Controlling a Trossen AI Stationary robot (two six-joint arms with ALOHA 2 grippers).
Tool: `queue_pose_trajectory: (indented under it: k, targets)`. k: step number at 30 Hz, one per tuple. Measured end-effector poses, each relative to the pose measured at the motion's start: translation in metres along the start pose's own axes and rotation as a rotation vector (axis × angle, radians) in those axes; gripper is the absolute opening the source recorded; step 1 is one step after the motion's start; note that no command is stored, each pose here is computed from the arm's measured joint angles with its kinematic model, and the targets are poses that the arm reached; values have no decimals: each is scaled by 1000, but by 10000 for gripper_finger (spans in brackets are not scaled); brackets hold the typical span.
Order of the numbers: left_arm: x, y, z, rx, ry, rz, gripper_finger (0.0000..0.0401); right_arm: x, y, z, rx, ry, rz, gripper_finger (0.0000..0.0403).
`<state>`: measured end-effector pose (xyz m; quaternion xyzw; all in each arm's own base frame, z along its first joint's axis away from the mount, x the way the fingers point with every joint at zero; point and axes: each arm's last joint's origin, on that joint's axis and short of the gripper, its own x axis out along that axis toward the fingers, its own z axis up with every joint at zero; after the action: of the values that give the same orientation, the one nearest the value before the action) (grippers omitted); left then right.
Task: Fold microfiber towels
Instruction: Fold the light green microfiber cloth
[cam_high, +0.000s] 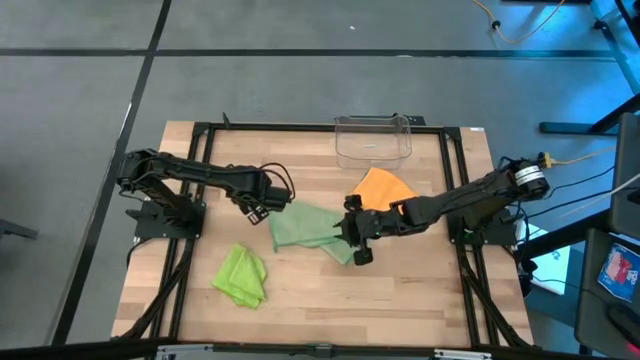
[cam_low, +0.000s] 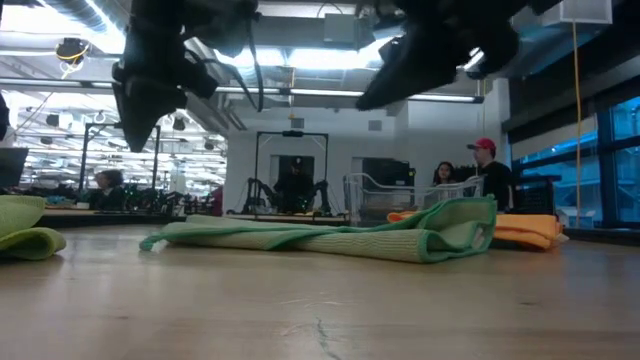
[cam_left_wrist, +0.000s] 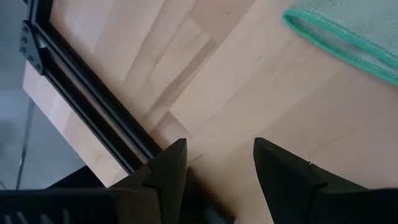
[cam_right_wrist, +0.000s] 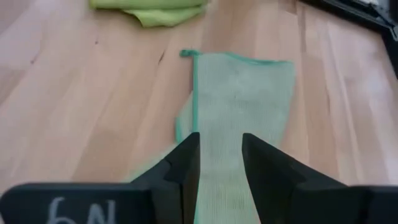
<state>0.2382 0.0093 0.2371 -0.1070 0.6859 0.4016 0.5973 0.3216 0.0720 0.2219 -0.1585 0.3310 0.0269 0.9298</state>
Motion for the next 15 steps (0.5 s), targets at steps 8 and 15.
queue_pose_trajectory:
  k: [8, 15]
  targets:
    - [0, 0, 1, -4, -18, 7, 177, 41, 3, -13, 37, 16, -10, 169]
    - [0, -1, 1, -6, -22, 4, 177, 76, 14, -22, 24, -52, 47, 259]
